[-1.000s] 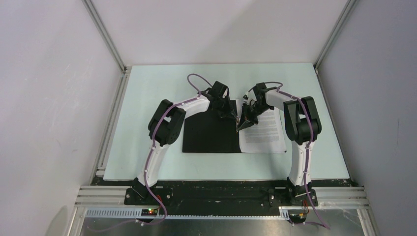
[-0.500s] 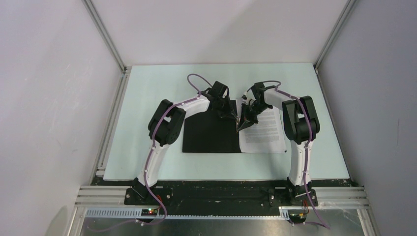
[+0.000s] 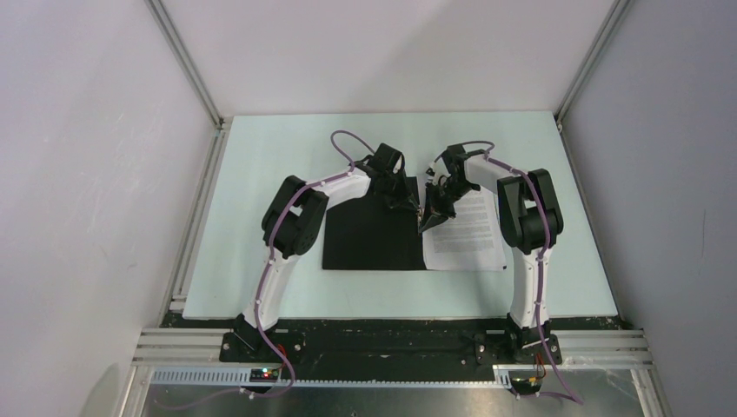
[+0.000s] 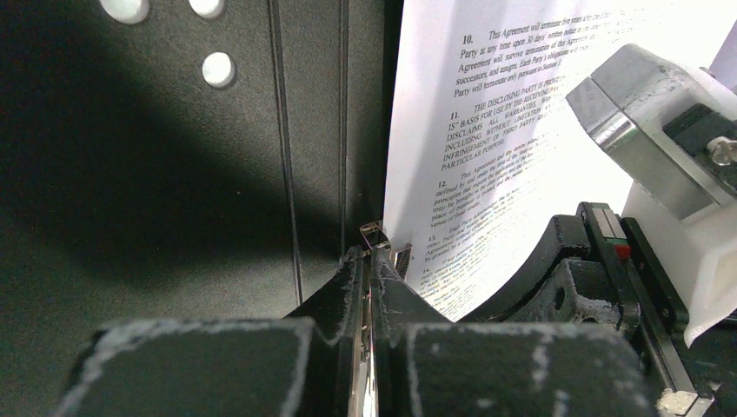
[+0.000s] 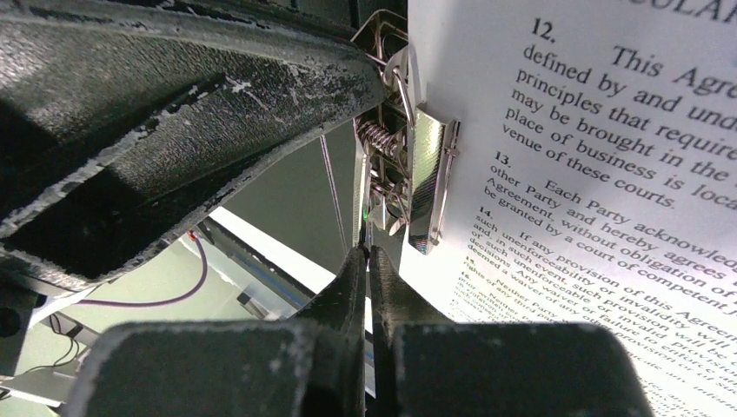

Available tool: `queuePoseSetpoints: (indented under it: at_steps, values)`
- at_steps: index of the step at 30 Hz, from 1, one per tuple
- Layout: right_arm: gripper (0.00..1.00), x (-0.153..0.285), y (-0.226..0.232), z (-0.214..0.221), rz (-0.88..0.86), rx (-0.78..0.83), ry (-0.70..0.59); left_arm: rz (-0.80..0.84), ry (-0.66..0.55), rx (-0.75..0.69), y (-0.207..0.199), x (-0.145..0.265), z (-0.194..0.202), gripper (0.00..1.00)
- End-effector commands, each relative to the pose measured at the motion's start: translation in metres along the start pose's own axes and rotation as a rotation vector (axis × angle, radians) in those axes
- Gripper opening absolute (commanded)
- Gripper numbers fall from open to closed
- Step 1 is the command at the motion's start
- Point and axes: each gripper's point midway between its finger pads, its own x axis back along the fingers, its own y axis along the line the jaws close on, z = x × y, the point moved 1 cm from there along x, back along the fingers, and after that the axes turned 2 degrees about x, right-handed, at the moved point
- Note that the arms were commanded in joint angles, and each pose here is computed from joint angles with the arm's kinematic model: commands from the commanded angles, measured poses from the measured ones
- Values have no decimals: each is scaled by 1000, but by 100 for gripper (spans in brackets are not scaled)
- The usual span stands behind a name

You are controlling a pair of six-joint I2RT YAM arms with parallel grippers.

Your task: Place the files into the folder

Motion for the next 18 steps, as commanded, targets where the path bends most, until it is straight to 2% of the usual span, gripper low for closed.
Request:
queuePoseSetpoints:
  at_steps: [1,18]
  values:
    - [0,-23,-64,10,273,6,57,-113,36,48,34,3,10,5]
    - [0,-27,-74,12,333,-24,80,-86,61,104,39,3,10,7]
